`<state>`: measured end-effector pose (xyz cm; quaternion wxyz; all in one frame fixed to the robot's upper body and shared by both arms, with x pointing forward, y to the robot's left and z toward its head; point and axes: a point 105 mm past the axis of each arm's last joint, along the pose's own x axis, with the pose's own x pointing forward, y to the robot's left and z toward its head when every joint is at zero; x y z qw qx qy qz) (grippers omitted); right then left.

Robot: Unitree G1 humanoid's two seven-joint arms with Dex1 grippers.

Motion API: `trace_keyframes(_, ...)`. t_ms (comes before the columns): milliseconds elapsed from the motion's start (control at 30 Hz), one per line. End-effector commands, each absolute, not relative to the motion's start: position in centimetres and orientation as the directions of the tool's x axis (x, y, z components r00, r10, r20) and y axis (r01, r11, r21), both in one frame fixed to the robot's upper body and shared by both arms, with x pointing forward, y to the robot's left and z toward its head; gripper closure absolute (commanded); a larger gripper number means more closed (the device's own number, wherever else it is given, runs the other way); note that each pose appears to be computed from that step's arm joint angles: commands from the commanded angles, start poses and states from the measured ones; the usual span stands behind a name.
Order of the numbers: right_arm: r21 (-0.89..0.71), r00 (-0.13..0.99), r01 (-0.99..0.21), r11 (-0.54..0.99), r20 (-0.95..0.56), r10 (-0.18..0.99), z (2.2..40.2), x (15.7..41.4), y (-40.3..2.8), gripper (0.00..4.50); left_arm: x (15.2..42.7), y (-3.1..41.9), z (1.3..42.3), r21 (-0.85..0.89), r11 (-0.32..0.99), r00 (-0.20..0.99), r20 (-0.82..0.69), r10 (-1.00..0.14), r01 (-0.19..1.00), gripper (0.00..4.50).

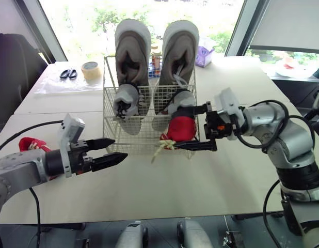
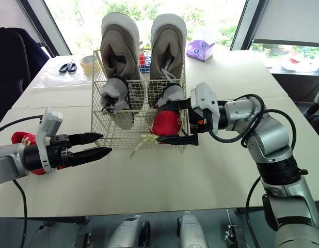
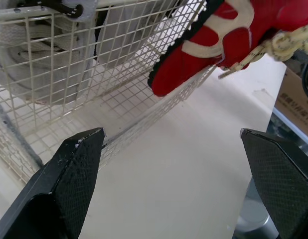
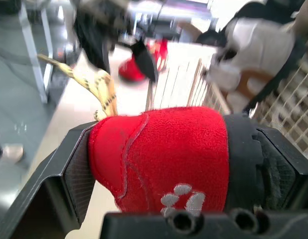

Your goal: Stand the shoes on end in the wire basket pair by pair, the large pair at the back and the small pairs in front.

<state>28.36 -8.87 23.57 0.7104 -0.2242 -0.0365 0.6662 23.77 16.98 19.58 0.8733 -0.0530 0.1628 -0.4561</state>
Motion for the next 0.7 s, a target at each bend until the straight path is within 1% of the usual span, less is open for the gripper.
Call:
trace_keyframes(33, -0.397, 0.112, -0.918, -0.018, -0.302, 0.947, 23.1, 28.8, -9.0, 0.16, 23.7, 17.1, 19.6, -0.224, 0.585, 0.542, -0.229, -0.809, 0.779, 0.0)
trace_keyframes(200, -0.437, 0.146, -0.899, 0.025, -0.247, 0.958, 24.5, 29.2, -9.1, 0.16, 23.5, 17.1, 19.5, -0.229, 0.59, 0.547, -0.224, -0.806, 0.775, 0.0)
trace_keyframes(300, -0.416, 0.117, -0.909, 0.024, -0.2, 0.973, 25.1, 28.7, -8.5, 0.16, 23.6, 17.1, 19.4, -0.232, 0.589, 0.547, -0.223, -0.807, 0.774, 0.0)
trace_keyframes(333, -0.412, 0.125, -0.91, 0.036, -0.19, 0.974, 25.2, 28.8, -8.6, 0.16, 23.6, 17.1, 19.3, -0.232, 0.589, 0.547, -0.223, -0.807, 0.774, 0.0)
trace_keyframes(367, -0.411, 0.133, -0.911, 0.046, -0.185, 0.974, 25.3, 28.9, -8.6, 0.06, 23.6, 17.1, 19.3, -0.232, 0.589, 0.547, -0.223, -0.807, 0.774, 0.0)
trace_keyframes(500, -0.415, 0.128, -0.909, 0.041, -0.184, 0.975, 25.5, 28.6, -8.9, 0.06, 23.7, 17.1, 19.2, -0.232, 0.586, 0.544, -0.223, -0.809, 0.776, 0.0)
trace_keyframes(567, -0.438, 0.161, -0.896, 0.07, -0.174, 0.972, 25.7, 28.9, -8.9, 0.06, 23.8, 17.1, 19.2, -0.231, 0.587, 0.544, -0.224, -0.808, 0.776, 0.0)
trace_keyframes(700, -0.426, 0.161, -0.902, 0.07, -0.182, 0.97, 25.7, 28.9, -9.3, 0.06, 24.0, 17.1, 19.1, -0.23, 0.586, 0.543, -0.226, -0.809, 0.777, 0.0)
